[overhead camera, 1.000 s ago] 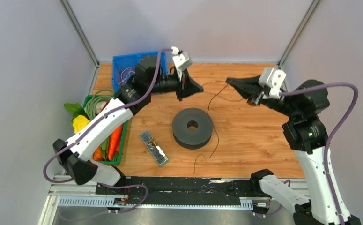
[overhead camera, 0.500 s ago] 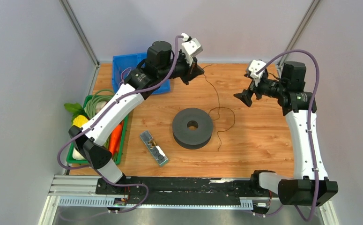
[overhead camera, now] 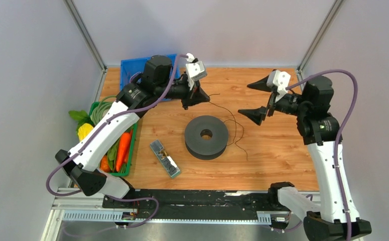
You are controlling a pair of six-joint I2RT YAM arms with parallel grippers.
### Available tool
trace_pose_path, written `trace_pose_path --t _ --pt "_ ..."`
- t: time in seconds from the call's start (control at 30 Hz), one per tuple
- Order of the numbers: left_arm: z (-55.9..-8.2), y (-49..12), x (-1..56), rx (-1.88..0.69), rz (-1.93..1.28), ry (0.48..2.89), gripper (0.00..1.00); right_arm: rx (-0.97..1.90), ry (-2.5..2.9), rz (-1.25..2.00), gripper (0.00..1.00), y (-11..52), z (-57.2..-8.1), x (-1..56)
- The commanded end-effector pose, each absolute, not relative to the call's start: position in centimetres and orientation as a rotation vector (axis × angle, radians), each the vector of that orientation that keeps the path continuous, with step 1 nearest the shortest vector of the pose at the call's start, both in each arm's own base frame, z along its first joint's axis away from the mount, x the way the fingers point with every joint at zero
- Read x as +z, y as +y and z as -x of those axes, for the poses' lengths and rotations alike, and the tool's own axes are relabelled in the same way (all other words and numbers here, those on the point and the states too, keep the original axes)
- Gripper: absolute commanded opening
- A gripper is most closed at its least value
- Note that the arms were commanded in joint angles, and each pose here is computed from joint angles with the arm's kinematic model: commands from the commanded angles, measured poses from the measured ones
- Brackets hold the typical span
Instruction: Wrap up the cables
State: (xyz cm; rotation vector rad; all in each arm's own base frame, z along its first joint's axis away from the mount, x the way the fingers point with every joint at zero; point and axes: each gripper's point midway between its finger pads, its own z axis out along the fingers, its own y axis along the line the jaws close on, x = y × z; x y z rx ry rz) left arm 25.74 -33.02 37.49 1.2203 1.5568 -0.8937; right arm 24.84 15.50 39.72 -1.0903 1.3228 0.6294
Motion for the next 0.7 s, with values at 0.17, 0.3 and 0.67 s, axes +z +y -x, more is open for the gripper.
trace_pose_path --t 0.17,0.3,0.67 --pt "-21.4 -33.3 41.6 -1.212 -1.108 1.445 0.0 0.68 1.216 1.173 1.0 21.5 -24.0 37.6" --pt "-21.1 -33.3 44.6 -1.266 -1.06 1.392 0.0 0.654 1.332 1.103 1.0 21.7 -27.1 35.6" --pt "-24.0 -30.0 56.2 -1.29 -0.899 1.229 0.0 0.639 1.641 0.965 0.87 18.4 -29.9 26.9"
